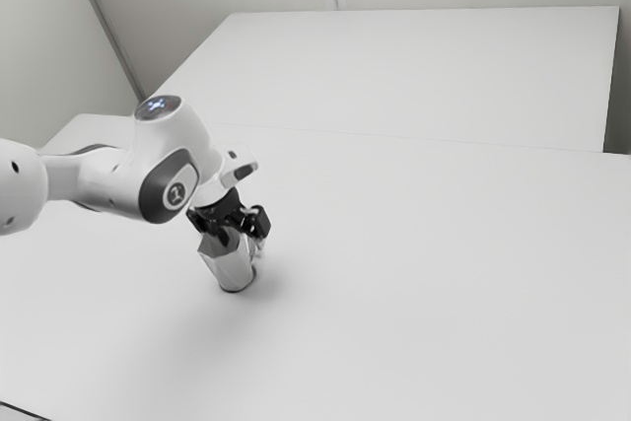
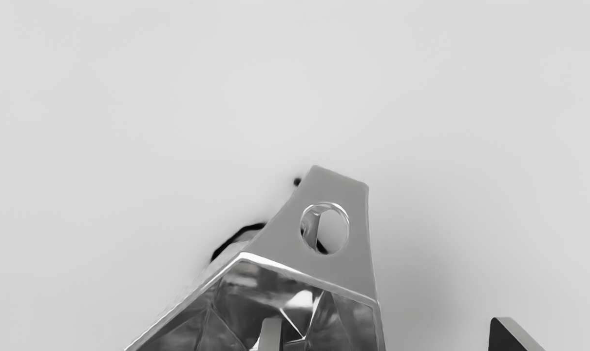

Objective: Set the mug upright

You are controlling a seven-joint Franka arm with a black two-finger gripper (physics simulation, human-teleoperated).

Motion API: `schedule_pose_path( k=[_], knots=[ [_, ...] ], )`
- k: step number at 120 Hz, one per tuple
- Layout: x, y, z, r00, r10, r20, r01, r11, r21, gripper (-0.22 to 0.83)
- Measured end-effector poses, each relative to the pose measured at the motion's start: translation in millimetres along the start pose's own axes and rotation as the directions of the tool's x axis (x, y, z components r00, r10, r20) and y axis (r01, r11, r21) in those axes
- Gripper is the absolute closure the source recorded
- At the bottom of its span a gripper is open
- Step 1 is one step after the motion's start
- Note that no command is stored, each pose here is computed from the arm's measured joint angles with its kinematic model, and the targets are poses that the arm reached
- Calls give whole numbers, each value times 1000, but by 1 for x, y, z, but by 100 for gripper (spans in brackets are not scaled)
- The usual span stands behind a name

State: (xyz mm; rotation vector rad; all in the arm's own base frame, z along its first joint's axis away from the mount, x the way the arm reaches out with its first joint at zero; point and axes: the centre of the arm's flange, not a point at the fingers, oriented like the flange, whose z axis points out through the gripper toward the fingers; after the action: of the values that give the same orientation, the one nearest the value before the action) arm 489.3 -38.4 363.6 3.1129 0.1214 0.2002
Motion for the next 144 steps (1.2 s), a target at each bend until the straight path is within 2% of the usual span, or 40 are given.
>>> schedule_pose_path(
  k=[28,59,114,144],
  knots=[
    [8,0,-20,1000,1,-8,-1,1000,-1,10],
    [39,5,-68,1000,1,4,-1,1000,-1,5],
    [82,12,-143,996,-8,91,10,1000,-14,2],
    [96,18,-180,993,1,122,0,1000,-12,2]
  ],
)
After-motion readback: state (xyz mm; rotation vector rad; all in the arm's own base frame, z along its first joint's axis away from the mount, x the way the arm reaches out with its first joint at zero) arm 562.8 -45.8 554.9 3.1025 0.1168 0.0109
